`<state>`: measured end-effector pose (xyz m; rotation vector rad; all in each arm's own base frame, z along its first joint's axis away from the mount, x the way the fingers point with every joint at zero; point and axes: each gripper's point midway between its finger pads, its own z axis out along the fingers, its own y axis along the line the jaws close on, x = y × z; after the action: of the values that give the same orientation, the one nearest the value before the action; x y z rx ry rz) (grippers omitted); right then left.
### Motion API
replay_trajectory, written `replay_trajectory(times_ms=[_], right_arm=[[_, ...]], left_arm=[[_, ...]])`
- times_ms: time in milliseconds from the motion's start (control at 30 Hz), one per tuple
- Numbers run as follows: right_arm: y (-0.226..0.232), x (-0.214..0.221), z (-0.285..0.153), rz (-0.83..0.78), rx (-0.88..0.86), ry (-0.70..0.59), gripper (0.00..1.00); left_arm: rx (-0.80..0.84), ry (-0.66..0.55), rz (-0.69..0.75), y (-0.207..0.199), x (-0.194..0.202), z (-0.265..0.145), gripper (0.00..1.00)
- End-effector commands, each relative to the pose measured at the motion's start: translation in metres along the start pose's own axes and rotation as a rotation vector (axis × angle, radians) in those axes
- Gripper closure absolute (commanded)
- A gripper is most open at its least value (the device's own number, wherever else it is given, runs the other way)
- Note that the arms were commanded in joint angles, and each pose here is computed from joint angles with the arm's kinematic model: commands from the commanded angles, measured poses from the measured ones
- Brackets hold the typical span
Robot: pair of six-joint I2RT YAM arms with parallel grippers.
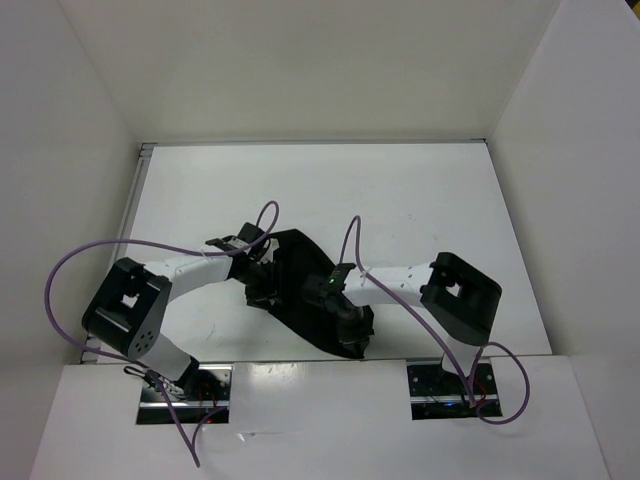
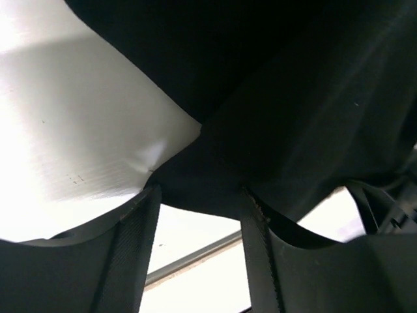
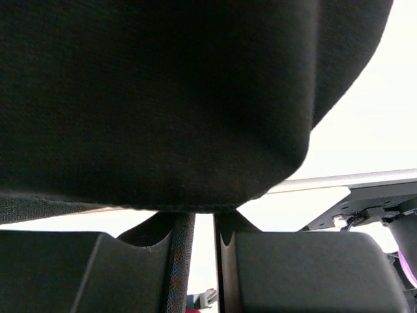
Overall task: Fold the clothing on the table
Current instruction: Flatten the skirt out
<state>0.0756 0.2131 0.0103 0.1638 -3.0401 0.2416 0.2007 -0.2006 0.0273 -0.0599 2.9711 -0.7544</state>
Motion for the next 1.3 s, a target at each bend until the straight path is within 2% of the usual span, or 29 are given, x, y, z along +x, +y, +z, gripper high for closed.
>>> replay_trajectory(times_ms=[0,133,233,367,500,600,767,833,933,1000,1133,1167,1233,1267], right_arm=[[-0.006,-0.009,-0.015,0.064,-0.005,-0.056,0.8],[-0.013,-0.004,-0.015,0.083,-0.008,-0.057,0.8],[-0.014,-0.006,-0.012,0.092,-0.009,-0.056,0.8],[-0.015,-0.007,-0.014,0.101,-0.012,-0.069,0.8],[-0.015,-0.007,-0.014,0.102,-0.019,-0.074,0.78],[-0.016,-0.009,-0.011,0.111,-0.02,-0.072,0.78],[-0.019,-0.012,-0.009,0.118,-0.021,-0.07,0.68],[-0.017,-0.013,-0.009,0.119,-0.029,-0.076,0.67],[-0.019,-0.013,-0.004,0.12,-0.032,-0.065,0.58],[-0.024,-0.011,0.001,0.128,-0.023,-0.057,0.58],[-0.023,-0.012,0.005,0.137,-0.038,-0.053,0.58],[-0.022,-0.011,0.005,0.137,-0.043,-0.045,0.58],[-0.019,-0.011,0.01,0.137,-0.06,-0.046,0.6],[-0.017,-0.013,0.009,0.148,-0.076,-0.044,0.62]], left_arm=[[-0.062,-0.044,-0.028,0.007,-0.005,0.001,0.43],[-0.072,-0.062,-0.034,0.008,-0.008,-0.001,0.52],[-0.113,-0.045,-0.035,0.014,0.0,0.004,0.52],[-0.198,-0.045,-0.06,0.026,0.007,0.002,0.46],[-0.195,-0.146,-0.056,0.013,-0.011,-0.022,0.36],[-0.202,-0.174,-0.061,0.012,-0.015,-0.028,0.34],[-0.227,-0.158,-0.068,0.018,-0.015,-0.021,0.34],[-0.231,-0.137,-0.073,0.021,-0.011,-0.015,0.34],[-0.236,-0.113,-0.079,0.027,-0.006,-0.007,0.34],[-0.23,-0.1,-0.08,0.029,-0.005,0.001,0.34],[-0.223,-0.069,-0.087,0.037,0.005,0.014,0.46],[-0.213,-0.061,-0.088,0.035,0.006,0.016,0.59],[-0.2,-0.053,-0.088,0.033,0.008,0.021,0.69],[-0.19,-0.046,-0.089,0.032,0.008,0.024,0.78]])
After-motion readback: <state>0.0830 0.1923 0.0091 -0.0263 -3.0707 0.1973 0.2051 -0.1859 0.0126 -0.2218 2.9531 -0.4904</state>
